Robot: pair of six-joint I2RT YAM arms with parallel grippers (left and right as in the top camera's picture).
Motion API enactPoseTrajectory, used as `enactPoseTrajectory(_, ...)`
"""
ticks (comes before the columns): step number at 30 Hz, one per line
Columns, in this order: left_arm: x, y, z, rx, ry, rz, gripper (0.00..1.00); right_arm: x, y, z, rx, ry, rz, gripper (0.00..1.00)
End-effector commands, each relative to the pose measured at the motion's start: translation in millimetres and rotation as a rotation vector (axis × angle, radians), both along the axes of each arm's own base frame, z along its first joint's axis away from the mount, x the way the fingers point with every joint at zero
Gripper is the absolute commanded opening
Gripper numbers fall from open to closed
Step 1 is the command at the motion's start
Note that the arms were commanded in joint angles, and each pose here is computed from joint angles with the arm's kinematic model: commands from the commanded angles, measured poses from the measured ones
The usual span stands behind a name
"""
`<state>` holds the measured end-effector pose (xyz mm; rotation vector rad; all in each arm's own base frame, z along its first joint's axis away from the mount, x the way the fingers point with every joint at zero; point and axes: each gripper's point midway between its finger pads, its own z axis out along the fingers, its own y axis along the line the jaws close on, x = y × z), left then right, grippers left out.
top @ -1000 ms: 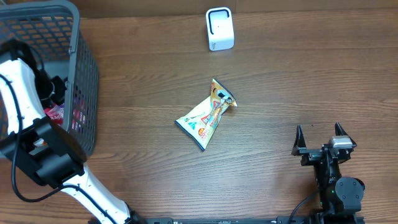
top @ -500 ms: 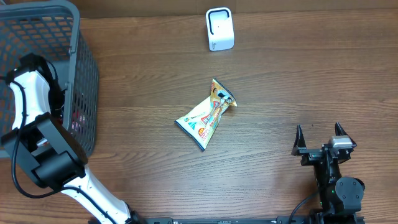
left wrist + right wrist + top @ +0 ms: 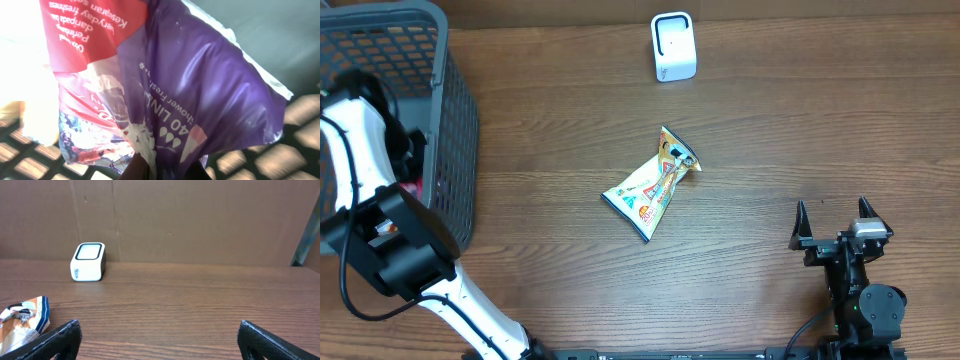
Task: Scan the item barcode
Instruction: 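Return the left gripper to the basket and grasp the purple bag, then place the purple bag on the table beside the snack packet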
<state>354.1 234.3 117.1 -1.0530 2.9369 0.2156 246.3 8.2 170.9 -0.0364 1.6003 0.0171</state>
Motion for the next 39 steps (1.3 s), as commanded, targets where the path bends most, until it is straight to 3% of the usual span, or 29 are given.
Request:
enactPoseTrajectory(1, 31.9, 3.3, 87.7, 0.041, -0.261, 0.016, 0.04, 0.1, -2.3, -1.2, 0.002, -0.006, -0.011, 1.00)
enactPoseTrajectory(6, 40.6, -11.9, 187.4, 0.087, -0.536, -0.027, 0.04, 0.1, -2.2, -1.2, 0.002, -0.006, -0.011, 1.00)
enactPoseTrajectory(12, 20.8, -63.7, 288.2, 0.084, -0.822, -0.136, 0.04, 0.1, -2.2, -1.2, 0.002, -0.006, -0.011, 1.00)
enactPoseTrajectory(19, -2.9, -177.7, 332.3, -0.076, -0.943, -0.389, 0.04, 0.1, -2.2, -1.2, 0.002, -0.006, -0.011, 1.00)
enactPoseTrajectory(24, -1.7, -258.8, 295.8, -0.176, -0.783, -0.596, 0.04, 0.1, -2.2, -1.2, 0.002, -0.006, -0.011, 1.00)
enactPoseTrajectory(31, 16.6, -303.5, 203.6, -0.063, -0.466, -0.635, 0.04, 0.1, -2.3, -1.2, 0.002, -0.006, -0.011, 1.00)
enactPoseTrajectory(39, 39.8, -354.2, 43.9, -0.069, -0.169, -0.688, 0.04, 0.1, -2.3, -1.0, 0.002, -0.006, -0.011, 1.00)
